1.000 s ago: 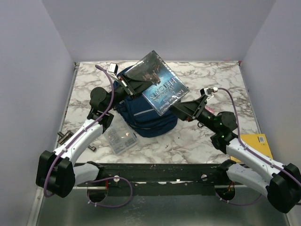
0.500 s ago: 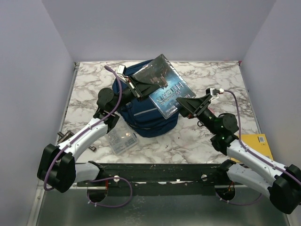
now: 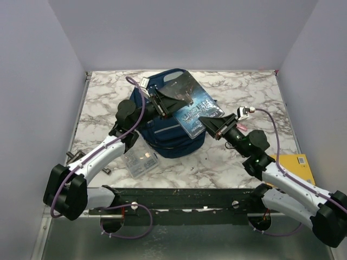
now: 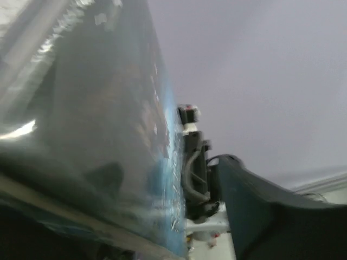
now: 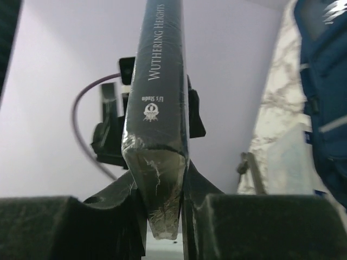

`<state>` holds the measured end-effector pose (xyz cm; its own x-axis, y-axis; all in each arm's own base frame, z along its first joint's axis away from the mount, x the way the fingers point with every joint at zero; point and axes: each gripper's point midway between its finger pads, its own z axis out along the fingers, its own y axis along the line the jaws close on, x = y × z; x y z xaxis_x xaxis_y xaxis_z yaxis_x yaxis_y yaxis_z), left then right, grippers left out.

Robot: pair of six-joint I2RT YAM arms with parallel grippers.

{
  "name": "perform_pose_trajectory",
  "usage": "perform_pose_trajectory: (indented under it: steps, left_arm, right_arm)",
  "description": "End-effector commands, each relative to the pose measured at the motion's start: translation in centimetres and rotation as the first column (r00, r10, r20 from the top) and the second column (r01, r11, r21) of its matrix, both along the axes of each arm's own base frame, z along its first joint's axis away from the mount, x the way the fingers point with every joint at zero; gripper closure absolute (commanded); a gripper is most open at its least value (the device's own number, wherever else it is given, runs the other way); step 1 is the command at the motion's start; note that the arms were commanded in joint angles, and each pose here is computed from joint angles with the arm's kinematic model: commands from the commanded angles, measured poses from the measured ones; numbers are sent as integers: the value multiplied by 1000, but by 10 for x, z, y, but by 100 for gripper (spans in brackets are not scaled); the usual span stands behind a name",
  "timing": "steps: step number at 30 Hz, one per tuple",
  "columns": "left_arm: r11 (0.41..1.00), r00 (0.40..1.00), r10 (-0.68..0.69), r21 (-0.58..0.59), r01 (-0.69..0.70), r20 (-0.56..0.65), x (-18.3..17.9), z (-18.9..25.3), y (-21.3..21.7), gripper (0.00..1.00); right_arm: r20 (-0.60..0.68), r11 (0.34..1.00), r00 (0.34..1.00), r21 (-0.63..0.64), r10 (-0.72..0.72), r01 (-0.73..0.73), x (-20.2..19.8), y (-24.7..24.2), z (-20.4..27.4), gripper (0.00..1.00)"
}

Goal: Pack the student bag
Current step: Pick up the book from the center of the board.

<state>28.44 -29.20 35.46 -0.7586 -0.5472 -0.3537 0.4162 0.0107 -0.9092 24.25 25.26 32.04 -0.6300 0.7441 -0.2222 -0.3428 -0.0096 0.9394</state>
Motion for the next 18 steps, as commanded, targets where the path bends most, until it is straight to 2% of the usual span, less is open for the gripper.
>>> perform_pose_trajectory:
  steps: [1,2,4,6,7,10,14,18]
  left_arm:
    - [908,991,32,411,-84,131,-9,-55,5,7]
    - [848,989,47,518,-114,141,-7,-77,12,6]
    - [747,986,43,650,-140,163,-6,-113,22,3]
    - [639,986,-10,759,-122,167,-9,-146,24,2]
    - [562,987,-32,819,-113,158,-12,-160,26,2]
    - [372,987,-120,927,-55,106,-20,-201,22,3]
    - [246,982,-188,969,33,15,-18,-235,11,10]
    - [162,971,-236,983,89,-49,-14,-262,-8,10]
  right_arm:
    - [-120,938,943,-204,-309,281,22,-47,-25,99]
    - [-122,900,916,-272,-383,340,25,-61,-29,100]
    - [-97,807,866,-426,-490,409,26,-86,-44,100]
    - [-73,711,826,-554,-559,433,26,-106,-56,100]
    - [-58,656,806,-615,-589,436,26,-116,-61,100]
    - [-14,535,767,-726,-641,433,23,-137,-69,100]
    - [30,434,731,-788,-681,437,15,-159,-74,100]
    - [54,409,733,-801,-678,437,8,-167,-81,100]
